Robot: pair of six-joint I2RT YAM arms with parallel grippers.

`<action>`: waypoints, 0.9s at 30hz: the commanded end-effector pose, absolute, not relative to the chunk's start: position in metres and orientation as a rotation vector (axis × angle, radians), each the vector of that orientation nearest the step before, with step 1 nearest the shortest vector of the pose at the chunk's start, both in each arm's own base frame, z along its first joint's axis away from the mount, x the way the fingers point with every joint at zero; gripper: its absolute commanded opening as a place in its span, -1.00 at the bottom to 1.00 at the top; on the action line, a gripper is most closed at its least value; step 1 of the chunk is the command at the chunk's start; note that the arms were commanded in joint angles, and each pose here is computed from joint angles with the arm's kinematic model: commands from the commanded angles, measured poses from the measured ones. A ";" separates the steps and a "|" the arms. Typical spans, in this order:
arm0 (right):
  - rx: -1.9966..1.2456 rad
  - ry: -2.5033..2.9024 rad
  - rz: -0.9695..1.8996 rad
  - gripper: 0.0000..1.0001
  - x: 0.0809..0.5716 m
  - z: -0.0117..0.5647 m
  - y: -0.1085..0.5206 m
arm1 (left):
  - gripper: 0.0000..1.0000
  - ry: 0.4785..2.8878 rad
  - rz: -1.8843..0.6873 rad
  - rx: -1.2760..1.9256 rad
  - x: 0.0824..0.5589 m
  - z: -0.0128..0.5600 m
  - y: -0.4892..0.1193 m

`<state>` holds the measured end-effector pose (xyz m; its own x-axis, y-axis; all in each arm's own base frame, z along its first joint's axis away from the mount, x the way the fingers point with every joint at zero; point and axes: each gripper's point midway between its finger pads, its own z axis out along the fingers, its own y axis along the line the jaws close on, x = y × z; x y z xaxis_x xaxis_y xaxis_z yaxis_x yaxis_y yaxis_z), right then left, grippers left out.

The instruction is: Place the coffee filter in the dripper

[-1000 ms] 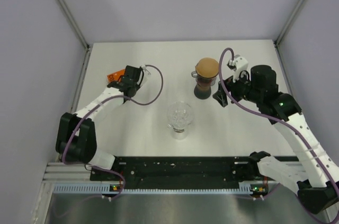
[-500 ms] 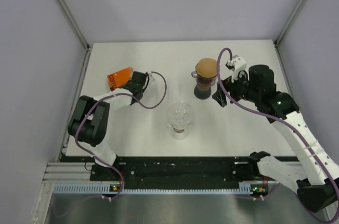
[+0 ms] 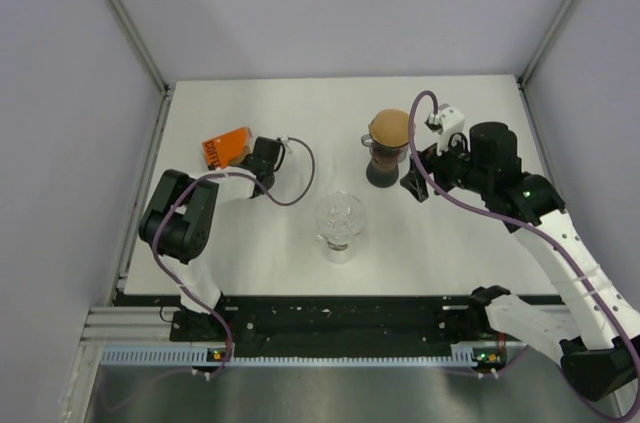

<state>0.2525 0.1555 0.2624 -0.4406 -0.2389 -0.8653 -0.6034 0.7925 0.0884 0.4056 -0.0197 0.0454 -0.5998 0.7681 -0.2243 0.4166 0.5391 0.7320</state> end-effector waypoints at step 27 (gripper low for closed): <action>-0.546 1.906 0.588 0.60 0.257 0.314 0.168 | -1.00 2.237 0.431 0.553 0.387 0.204 -0.039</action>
